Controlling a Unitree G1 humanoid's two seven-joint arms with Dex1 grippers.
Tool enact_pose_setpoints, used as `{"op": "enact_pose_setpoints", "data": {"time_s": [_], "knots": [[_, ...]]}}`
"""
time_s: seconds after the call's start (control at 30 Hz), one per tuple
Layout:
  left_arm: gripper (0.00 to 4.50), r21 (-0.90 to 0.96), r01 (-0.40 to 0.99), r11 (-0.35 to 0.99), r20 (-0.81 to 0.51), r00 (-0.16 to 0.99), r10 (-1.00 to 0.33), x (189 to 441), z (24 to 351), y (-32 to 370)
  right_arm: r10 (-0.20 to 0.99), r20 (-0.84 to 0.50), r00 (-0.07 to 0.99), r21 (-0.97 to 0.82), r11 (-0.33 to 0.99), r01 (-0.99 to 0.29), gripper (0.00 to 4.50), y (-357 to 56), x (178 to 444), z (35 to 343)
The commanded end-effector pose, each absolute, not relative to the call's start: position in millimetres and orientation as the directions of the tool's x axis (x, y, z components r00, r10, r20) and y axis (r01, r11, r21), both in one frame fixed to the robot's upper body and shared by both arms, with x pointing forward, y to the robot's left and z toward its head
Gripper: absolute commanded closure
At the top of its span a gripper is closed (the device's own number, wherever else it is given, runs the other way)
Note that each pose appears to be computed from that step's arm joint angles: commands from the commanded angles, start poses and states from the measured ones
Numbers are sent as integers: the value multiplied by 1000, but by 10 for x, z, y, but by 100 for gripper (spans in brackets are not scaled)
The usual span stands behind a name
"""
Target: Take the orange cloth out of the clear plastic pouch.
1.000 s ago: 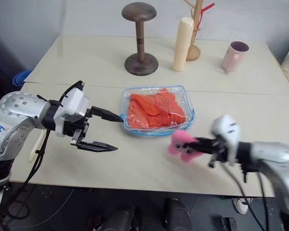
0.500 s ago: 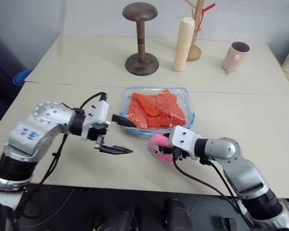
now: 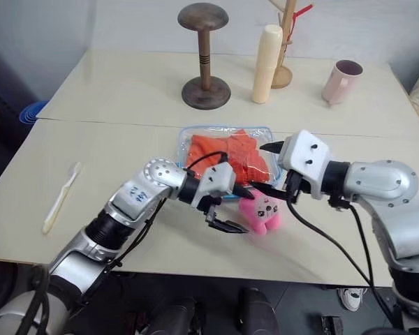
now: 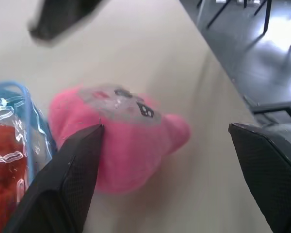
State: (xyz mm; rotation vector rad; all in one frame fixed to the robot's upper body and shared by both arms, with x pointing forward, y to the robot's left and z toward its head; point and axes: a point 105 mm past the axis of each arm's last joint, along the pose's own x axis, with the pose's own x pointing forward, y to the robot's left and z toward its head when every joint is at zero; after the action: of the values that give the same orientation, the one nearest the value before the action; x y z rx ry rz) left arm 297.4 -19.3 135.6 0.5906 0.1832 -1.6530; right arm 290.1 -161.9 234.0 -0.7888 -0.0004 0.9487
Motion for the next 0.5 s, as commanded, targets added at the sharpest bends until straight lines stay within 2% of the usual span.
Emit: {"op": "enact_pose_setpoints", "data": {"time_s": [0.03,0.13,0.23,0.43,0.5], "knots": [[18,284,945,-164,-441,-23,-897,3013,1470,-208,631,-439,640,-736,156,-659,59,-1916,2981,2292],[18,309,936,-167,-415,-25,-909,2982,1616,-147,551,-532,642,-764,13,-645,59,-2149,3062,2127],[18,324,931,-167,-429,-13,-903,2977,1635,-74,522,-558,645,-793,-105,-601,59,-2223,3171,2017],[18,310,940,-145,-430,3,-903,2984,1584,-135,570,-553,607,-820,-245,-518,59,-2030,3375,1854],[56,308,944,-121,-424,23,-905,3020,1583,-157,593,-542,596,-829,-261,-494,56,-1950,3421,1846]]}}
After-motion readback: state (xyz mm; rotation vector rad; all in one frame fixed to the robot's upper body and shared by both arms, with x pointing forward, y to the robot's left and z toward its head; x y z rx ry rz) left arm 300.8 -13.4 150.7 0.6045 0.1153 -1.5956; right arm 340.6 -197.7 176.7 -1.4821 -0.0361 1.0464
